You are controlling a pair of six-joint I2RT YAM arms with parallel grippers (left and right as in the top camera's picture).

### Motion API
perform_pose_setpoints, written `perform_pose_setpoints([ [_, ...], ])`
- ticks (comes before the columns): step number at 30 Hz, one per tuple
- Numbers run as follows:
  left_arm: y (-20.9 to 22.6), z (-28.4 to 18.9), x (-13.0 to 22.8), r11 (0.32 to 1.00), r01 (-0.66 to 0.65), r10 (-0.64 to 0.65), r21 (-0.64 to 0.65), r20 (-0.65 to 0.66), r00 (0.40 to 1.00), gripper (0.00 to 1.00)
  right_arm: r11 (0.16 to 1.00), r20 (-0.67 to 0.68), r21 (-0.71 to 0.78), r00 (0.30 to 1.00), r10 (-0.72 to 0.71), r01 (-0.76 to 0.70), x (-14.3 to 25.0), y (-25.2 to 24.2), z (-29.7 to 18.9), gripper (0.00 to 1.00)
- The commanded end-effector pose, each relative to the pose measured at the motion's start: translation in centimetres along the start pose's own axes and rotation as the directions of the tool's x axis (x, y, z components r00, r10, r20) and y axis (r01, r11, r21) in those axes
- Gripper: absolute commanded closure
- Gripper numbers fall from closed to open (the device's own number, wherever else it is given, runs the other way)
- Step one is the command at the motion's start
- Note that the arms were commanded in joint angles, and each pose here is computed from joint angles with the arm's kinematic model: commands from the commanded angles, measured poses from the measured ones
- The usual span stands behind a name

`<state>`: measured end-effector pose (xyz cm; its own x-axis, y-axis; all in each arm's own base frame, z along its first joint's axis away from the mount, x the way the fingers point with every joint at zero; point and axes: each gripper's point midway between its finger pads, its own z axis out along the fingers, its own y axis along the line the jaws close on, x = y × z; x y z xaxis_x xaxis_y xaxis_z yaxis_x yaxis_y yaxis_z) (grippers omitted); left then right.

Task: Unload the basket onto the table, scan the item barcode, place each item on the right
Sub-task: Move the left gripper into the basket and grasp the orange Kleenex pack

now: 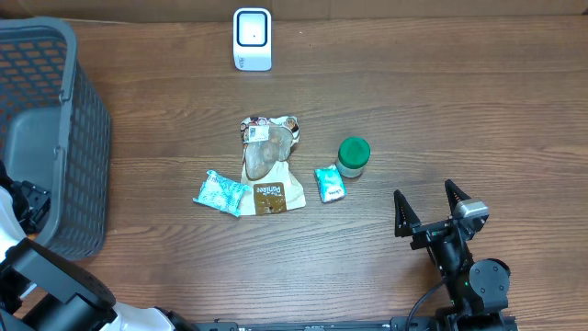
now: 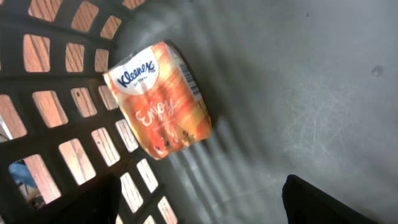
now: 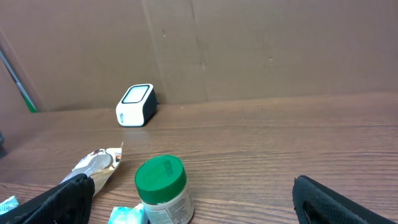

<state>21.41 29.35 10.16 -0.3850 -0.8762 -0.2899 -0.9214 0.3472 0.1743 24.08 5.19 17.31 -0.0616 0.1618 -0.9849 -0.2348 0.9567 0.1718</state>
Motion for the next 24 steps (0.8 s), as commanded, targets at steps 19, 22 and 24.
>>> perform_pose_setpoints([
  [19,0.5,7.5,2.3,0.995,-0.013,0.008,-0.104,-0.05,0.999,0.28,1.0,0.006,0.004,1.0,0.0,0.0,0.1,-0.1,0.0,0.0],
  [22,0.4,8.5,2.9,0.993,-0.025,0.016,-0.114,-0.081,0.997,0.34,1.0,0.006,0.004,1.0,0.0,0.0,0.1,-0.1,0.0,0.0],
  [24,0.4,8.6,3.0,0.993,-0.028,0.018,-0.117,-0.086,0.996,0.51,1.0,0.006,0.004,1.0,0.0,0.0,0.1,-0.1,0.0,0.0],
])
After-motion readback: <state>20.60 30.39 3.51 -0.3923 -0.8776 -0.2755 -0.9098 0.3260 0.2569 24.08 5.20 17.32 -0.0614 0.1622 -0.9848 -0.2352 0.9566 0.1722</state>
